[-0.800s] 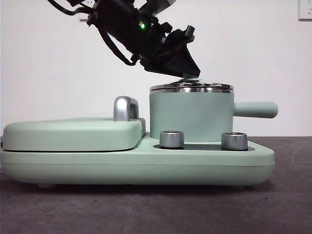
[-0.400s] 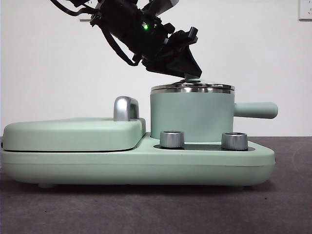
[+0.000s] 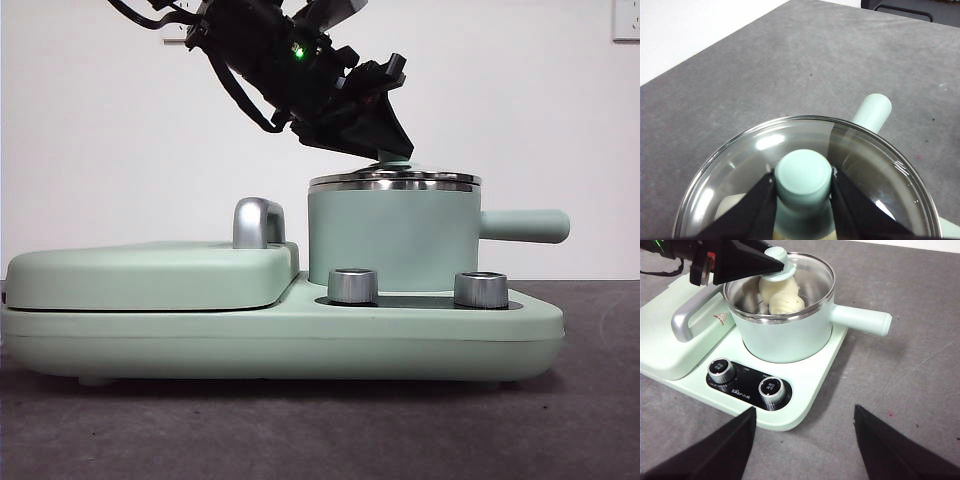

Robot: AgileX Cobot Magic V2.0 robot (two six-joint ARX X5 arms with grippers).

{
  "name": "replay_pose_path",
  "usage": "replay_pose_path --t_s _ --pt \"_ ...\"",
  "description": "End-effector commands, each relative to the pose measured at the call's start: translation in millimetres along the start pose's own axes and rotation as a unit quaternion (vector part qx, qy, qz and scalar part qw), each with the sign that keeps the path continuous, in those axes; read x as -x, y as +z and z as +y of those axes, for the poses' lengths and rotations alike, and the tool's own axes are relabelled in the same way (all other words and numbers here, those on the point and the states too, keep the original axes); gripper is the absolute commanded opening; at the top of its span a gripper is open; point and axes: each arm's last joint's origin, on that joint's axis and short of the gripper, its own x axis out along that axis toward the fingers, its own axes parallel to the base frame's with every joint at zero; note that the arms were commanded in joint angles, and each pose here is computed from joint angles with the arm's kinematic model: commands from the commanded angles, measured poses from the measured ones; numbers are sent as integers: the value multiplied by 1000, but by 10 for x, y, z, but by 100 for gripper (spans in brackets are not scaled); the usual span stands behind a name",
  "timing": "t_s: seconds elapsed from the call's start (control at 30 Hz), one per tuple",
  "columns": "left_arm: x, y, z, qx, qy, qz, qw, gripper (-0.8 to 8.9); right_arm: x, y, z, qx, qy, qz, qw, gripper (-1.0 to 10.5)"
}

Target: Put the buns in a small steamer

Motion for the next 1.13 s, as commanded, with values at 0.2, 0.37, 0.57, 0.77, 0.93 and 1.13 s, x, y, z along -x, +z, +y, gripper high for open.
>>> replay_pose_path --t_s 0.2,0.37,0.57,0.77,0.93,1.13 --pt "-68 -47 -25 -37 5 44 998 15 12 30 8 -1 3 -7 1000 302" --pt "-67 -37 -43 -36 3 42 998 14 12 30 8 -1 3 -7 1000 302" --pt "-44 78 -39 -36 4 24 999 15 12 30 8 -1 3 -7 1000 302" --pt "-32 165 -36 -37 5 14 999 15 12 30 8 -1 3 -7 1000 302" --pt "-30 185 -35 -38 5 12 999 14 12 29 8 -1 3 -6 1000 302" --pt "-31 183 -36 -38 5 12 999 15 12 27 8 -1 3 -5 1000 302"
